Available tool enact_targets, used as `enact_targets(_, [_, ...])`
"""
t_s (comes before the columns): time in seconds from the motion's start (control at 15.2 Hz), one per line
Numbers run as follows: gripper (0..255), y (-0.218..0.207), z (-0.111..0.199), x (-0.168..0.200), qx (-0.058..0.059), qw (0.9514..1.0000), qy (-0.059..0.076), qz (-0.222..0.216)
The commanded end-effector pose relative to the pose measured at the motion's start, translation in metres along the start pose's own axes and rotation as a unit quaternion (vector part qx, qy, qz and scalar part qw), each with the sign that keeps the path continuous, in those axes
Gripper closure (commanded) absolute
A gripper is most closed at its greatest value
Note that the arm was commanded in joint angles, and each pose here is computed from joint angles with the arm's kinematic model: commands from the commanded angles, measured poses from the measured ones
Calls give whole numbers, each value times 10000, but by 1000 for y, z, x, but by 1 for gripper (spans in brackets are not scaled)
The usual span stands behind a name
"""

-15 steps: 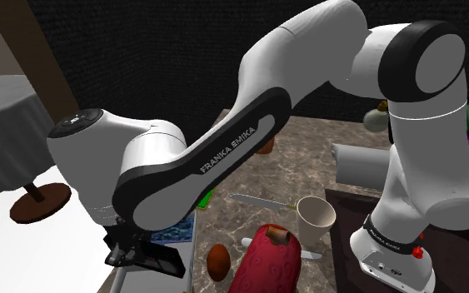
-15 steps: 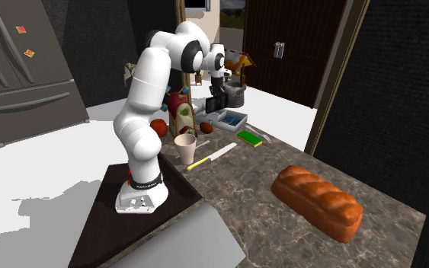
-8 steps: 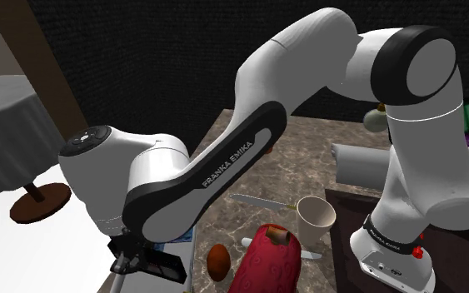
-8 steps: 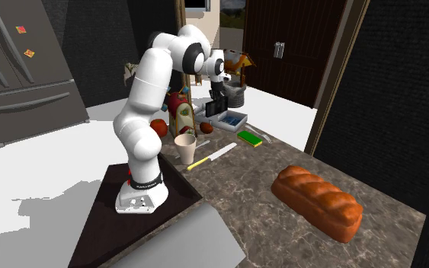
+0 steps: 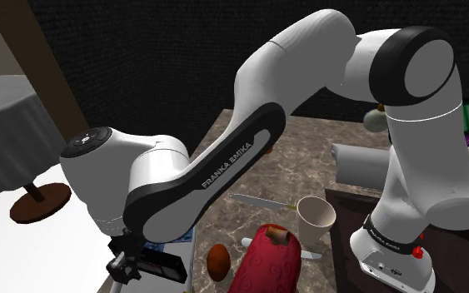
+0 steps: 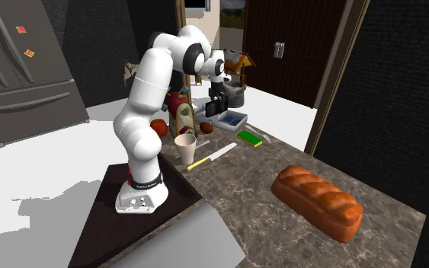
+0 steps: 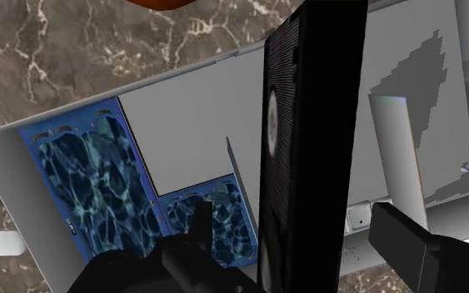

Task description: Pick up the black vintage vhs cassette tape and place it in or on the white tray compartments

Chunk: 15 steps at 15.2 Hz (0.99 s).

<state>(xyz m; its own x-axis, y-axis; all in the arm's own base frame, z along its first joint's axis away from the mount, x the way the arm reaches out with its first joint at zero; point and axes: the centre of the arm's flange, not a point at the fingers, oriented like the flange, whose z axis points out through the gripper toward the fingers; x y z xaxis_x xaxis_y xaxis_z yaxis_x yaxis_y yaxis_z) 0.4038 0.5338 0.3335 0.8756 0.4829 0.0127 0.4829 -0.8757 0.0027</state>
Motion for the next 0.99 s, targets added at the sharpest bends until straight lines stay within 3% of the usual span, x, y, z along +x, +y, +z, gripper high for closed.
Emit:
enact_targets(0.0, [0,0,0,0,0,10000,0,0])
enact_targets(0.13, [0,0,0,0,0,10000,0,0])
enact_targets(0.4, [0,0,-50,0,0,10000,0,0])
enact_targets(0.92, [0,0,-50,0,0,10000,1,0])
